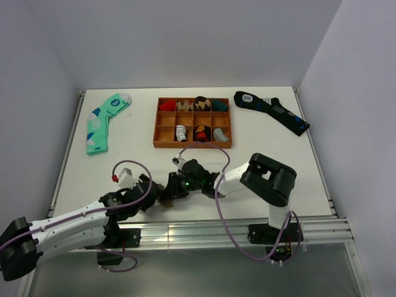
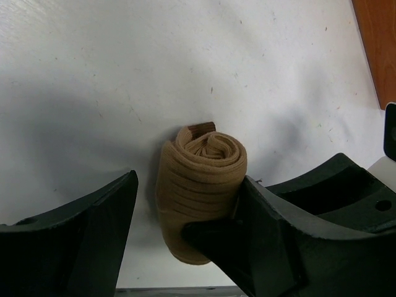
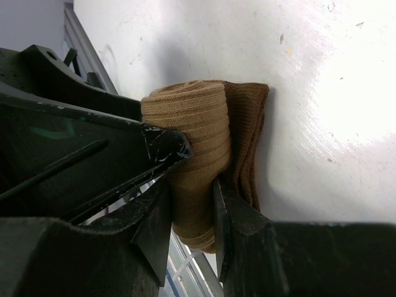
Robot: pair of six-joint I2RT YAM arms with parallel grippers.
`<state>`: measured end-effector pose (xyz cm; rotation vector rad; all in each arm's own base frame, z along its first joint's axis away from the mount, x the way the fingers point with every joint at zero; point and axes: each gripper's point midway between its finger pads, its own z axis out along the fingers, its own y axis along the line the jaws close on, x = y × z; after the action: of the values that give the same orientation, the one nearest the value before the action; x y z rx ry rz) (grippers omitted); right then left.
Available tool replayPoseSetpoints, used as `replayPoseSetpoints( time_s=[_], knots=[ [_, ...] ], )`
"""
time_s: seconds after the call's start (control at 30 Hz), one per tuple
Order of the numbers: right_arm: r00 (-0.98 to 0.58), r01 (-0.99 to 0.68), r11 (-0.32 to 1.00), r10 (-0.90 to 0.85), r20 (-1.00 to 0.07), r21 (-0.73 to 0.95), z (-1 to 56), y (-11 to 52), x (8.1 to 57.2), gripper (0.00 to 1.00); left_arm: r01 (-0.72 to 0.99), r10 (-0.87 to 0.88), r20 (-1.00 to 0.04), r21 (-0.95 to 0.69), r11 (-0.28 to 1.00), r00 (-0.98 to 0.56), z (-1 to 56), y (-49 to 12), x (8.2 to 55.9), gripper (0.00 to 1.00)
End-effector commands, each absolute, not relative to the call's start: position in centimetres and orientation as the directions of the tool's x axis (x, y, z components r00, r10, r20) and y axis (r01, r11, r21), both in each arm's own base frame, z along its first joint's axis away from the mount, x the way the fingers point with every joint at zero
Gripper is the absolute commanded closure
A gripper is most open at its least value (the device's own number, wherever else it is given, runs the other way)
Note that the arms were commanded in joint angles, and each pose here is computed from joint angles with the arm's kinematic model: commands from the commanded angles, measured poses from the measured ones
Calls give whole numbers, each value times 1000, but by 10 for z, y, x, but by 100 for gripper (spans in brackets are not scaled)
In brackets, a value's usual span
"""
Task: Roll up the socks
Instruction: Roll the sock at the center of the board.
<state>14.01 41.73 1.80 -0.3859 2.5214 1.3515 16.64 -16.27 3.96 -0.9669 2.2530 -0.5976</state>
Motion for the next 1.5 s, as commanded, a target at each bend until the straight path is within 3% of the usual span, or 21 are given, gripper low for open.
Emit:
replayPoseSetpoints(
  time_s=[0.0,0.63,0.97,1.07,1.27,1.47],
  knots=[
    [-971,-182,852,-236,49,491,-97,299,62,100,-493,-774,-338,-619,612,-536,36,-166,169,28],
    [-969,-82,763,-213,130,641,-86,305,52,100,-491,-770,-316,-623,609,-554,15,-177,170,33],
    [-972,-28,743,-177,156,669,-85,315,55,100,-476,-744,-314,-609,634,-590,5,-186,161,61],
    [-975,-30,749,-167,145,662,-86,316,60,100,-465,-734,-315,-608,643,-602,2,-186,157,66],
    [-980,-61,772,-167,109,633,-88,316,67,100,-444,-715,-334,-604,663,-614,3,-184,156,97],
    [-984,-100,800,-167,60,592,-85,312,77,97,-421,-694,-379,-587,692,-612,11,-183,161,100]
  ],
)
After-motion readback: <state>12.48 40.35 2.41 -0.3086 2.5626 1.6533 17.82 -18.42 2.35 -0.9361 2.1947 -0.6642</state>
